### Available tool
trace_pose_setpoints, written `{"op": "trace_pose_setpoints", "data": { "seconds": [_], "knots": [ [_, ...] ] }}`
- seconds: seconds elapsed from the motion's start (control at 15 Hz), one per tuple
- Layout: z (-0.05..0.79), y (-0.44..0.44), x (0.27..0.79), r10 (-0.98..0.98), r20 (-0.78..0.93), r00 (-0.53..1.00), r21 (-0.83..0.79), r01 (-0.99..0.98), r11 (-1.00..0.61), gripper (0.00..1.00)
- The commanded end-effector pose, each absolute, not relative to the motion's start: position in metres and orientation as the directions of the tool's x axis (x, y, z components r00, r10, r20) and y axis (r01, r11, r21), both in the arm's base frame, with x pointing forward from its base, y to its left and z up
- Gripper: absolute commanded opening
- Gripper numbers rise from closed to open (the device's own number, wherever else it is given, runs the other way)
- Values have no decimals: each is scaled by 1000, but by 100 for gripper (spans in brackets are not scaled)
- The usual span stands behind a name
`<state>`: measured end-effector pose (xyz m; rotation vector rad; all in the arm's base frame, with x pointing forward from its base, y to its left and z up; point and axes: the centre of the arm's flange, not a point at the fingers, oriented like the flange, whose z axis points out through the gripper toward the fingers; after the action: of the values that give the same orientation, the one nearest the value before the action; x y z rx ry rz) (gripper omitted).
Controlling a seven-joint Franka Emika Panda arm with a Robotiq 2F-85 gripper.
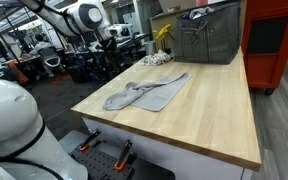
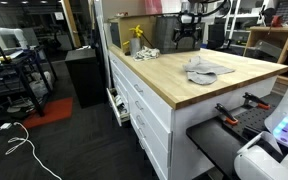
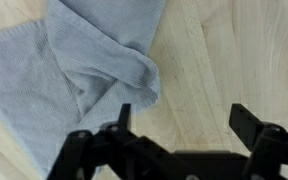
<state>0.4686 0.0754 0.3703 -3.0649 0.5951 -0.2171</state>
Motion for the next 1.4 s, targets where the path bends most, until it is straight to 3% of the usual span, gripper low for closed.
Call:
{"op": "trace_pose_setpoints", "data": {
  "seconds": [0.0, 0.47, 1.33],
  "knots": [
    [361, 80, 489, -393, 112, 913, 1, -396, -918, 100],
    [298, 74, 510, -332, 115, 936, 23, -337, -941, 100],
    [283, 71, 504, -376, 35, 926, 68, -377, -924, 100]
  ]
}}
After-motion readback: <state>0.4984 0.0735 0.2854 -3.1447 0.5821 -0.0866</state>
